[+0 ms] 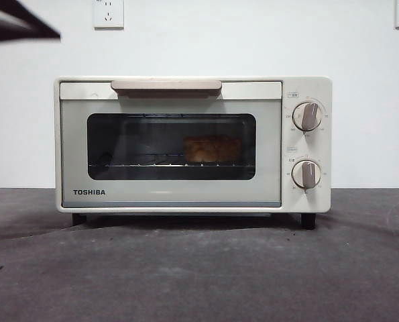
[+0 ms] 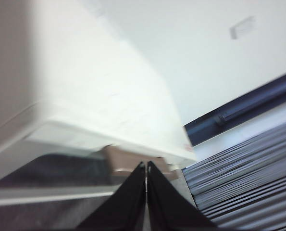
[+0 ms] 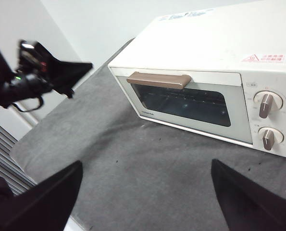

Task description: The left arm flap open the oven, the right arm pick bread and place it into oven, the left arm flap close the oven

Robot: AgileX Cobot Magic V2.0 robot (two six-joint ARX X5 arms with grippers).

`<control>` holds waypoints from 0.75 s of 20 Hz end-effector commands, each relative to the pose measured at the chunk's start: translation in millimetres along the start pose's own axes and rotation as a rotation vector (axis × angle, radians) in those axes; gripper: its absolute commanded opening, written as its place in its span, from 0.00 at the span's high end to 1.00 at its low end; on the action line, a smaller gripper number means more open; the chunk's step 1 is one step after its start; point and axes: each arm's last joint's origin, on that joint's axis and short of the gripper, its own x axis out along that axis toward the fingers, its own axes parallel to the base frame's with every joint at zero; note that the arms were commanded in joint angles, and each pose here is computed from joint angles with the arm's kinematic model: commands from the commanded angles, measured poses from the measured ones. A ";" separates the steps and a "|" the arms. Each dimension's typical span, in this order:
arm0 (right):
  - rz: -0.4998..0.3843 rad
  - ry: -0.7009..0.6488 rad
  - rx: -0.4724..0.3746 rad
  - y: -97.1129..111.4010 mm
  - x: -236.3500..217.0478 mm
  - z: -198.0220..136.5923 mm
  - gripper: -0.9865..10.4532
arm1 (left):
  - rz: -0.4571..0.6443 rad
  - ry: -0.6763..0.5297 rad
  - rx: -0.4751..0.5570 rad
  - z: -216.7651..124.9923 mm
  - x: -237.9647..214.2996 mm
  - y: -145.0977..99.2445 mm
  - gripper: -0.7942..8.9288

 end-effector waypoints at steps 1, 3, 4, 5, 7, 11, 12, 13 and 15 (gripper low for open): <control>0.012 -0.020 -0.077 2.7 -3.3 4.7 0.54 | -0.045 -0.033 0.155 2.7 -10.3 -17.6 0.91; 0.011 -0.021 -0.116 2.7 -3.3 4.7 0.54 | -0.056 -0.046 0.217 0.5 -19.0 -26.4 0.91; 0.011 -0.020 -0.139 2.7 -3.2 4.7 0.54 | -0.056 -0.049 0.251 -1.5 -23.7 -30.3 0.91; 0.011 -0.021 -0.156 2.7 -3.2 4.7 0.54 | -0.053 -0.048 0.291 -4.0 -28.7 -33.9 0.91; 0.011 -0.021 -0.182 2.7 -3.3 4.7 0.54 | -0.038 -0.038 0.362 -9.7 -37.5 -38.6 0.91; 0.010 -0.022 -0.235 2.7 -3.3 4.8 0.54 | 0.004 -0.002 0.459 -23.5 -54.5 -44.7 0.91; 0.009 -0.022 -0.247 2.7 -3.3 4.8 0.54 | 0.014 0.005 0.475 -27.0 -58.8 -46.0 0.91; 0.009 -0.022 -0.261 2.7 -3.2 4.8 0.54 | 0.027 0.006 0.484 -29.9 -62.5 -47.1 0.91; 0.009 -0.022 -0.288 2.7 -3.2 4.8 0.54 | 0.059 0.010 0.488 -36.2 -70.1 -48.7 0.91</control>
